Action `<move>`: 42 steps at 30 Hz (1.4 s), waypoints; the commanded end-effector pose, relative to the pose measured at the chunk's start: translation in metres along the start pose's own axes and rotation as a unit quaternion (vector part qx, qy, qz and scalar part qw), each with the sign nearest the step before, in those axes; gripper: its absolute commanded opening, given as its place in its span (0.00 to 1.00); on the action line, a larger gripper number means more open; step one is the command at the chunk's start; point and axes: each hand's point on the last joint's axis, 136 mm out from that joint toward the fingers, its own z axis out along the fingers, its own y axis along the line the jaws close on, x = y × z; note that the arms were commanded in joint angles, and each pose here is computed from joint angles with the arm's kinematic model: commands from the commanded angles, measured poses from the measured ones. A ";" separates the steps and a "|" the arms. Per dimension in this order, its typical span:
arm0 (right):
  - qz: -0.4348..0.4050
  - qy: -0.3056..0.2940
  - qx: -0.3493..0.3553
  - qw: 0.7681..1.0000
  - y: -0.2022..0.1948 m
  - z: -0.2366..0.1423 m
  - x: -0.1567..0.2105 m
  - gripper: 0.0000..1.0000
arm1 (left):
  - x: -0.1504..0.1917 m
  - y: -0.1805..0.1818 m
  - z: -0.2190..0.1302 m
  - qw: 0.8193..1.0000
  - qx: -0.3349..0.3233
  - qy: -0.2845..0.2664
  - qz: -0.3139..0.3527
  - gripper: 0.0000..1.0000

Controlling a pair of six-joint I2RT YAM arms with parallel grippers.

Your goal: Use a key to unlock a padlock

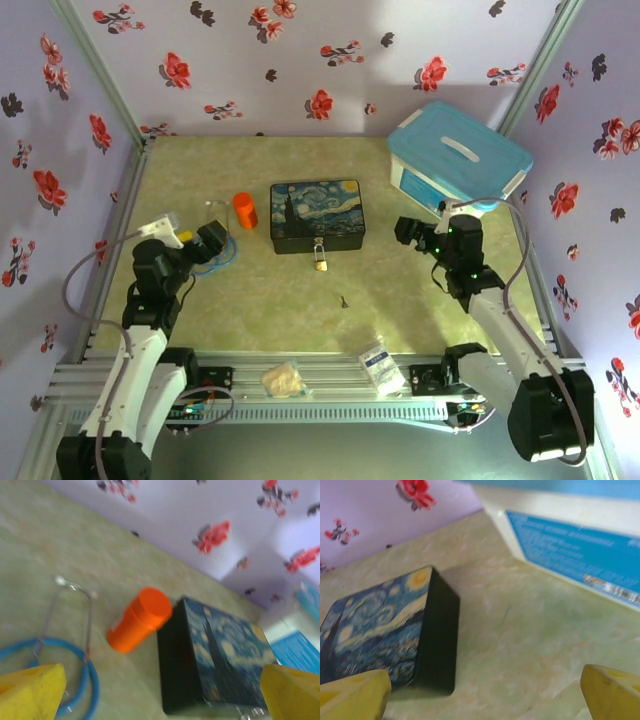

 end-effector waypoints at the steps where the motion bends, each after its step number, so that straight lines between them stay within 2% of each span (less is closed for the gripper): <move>1: 0.010 0.049 0.013 0.999 0.000 -0.008 0.031 0.96 | 0.031 -0.024 -0.005 0.996 0.035 0.076 -0.019 1.00; 4: 0.019 0.083 0.001 0.996 0.010 -0.010 0.056 0.94 | 0.052 -0.048 -0.005 0.992 0.067 0.103 -0.019 1.00; 9: 0.001 0.129 -0.019 0.991 0.038 -0.013 0.098 0.92 | 0.080 -0.080 -0.002 0.987 0.084 0.140 0.007 1.00; 13: -0.023 0.150 -0.012 0.988 0.054 -0.014 0.125 0.90 | 0.107 -0.109 0.005 0.978 0.111 0.174 0.011 1.00; 18: -0.048 0.172 -0.012 0.984 0.074 -0.012 0.151 0.87 | 0.143 -0.130 0.016 0.972 0.110 0.207 0.030 1.00; 20: -0.054 0.184 -0.015 0.981 0.081 -0.011 0.163 0.84 | 0.154 -0.134 0.019 0.969 0.104 0.221 0.041 1.00; 24: -0.059 0.210 -0.016 0.976 0.091 -0.006 0.190 0.70 | 0.163 -0.140 0.024 0.968 0.106 0.222 0.039 1.00; 29: -0.066 0.231 -0.022 0.970 0.105 -0.003 0.214 0.57 | 0.172 -0.140 0.026 0.968 0.100 0.227 0.037 1.00; 35: -0.074 0.240 -0.016 0.968 0.107 0.001 0.231 0.47 | 0.179 -0.140 0.026 0.967 0.110 0.228 0.029 1.00; 42: -0.106 0.242 0.003 0.965 0.109 0.004 0.238 0.37 | 0.188 -0.131 0.028 0.965 0.090 0.244 0.033 1.00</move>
